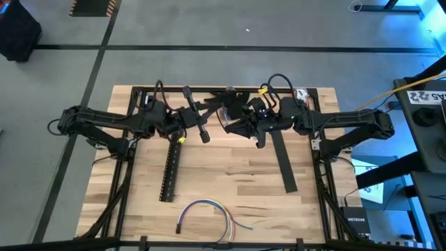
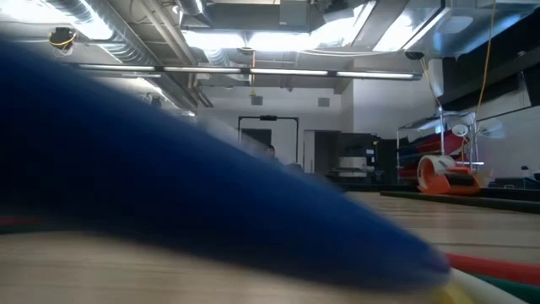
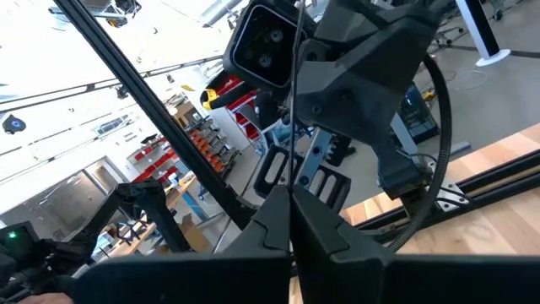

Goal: Ziptie cables
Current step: Wrap the cable wires together using the black zip tie

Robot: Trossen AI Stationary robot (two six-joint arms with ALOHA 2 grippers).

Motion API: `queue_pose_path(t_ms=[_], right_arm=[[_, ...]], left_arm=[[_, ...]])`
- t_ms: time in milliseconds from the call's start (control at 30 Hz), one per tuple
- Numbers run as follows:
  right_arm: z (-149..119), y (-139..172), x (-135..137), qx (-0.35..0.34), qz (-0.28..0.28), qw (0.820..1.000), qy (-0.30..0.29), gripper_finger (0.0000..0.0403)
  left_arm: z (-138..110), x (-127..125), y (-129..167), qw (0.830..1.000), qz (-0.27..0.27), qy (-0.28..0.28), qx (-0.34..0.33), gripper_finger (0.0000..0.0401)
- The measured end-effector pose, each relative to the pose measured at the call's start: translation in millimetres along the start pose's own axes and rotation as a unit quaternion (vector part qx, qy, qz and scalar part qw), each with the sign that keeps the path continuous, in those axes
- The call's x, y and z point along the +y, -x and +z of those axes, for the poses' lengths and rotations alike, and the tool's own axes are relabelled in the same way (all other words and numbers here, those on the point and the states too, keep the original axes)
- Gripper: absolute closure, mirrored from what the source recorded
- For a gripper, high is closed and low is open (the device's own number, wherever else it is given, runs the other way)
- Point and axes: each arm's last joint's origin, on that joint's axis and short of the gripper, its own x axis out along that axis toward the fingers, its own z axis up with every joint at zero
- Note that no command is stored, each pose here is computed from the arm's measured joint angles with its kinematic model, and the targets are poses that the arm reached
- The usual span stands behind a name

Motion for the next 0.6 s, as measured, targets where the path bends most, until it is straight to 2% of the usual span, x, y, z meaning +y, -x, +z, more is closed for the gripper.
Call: queue_pose_path(t_ms=[167,300,467,600], right_arm=[[0.6,0.1,0.2,-0.002,0.001,1.000,-0.003,0.0403],[0.6,0.1,0.2,-0.002,0.002,0.999,-0.032,0.0403],[0.4,0.1,1.5,0.009,0.019,0.993,-0.115,0.0403],[0.7,0.1,2.5,0.016,0.028,0.980,-0.194,0.0403]], left_arm=[[-0.3,-0.2,0.0,1.000,-0.001,-0.005,0.001,0.0401],[-0.6,-0.4,0.0,1.000,-0.002,-0.028,0.003,0.0401],[-3.7,-2.6,0.1,0.997,-0.014,-0.073,0.017,0.0401],[-7.9,-6.0,-0.6,0.993,-0.027,-0.107,0.032,0.0401]])
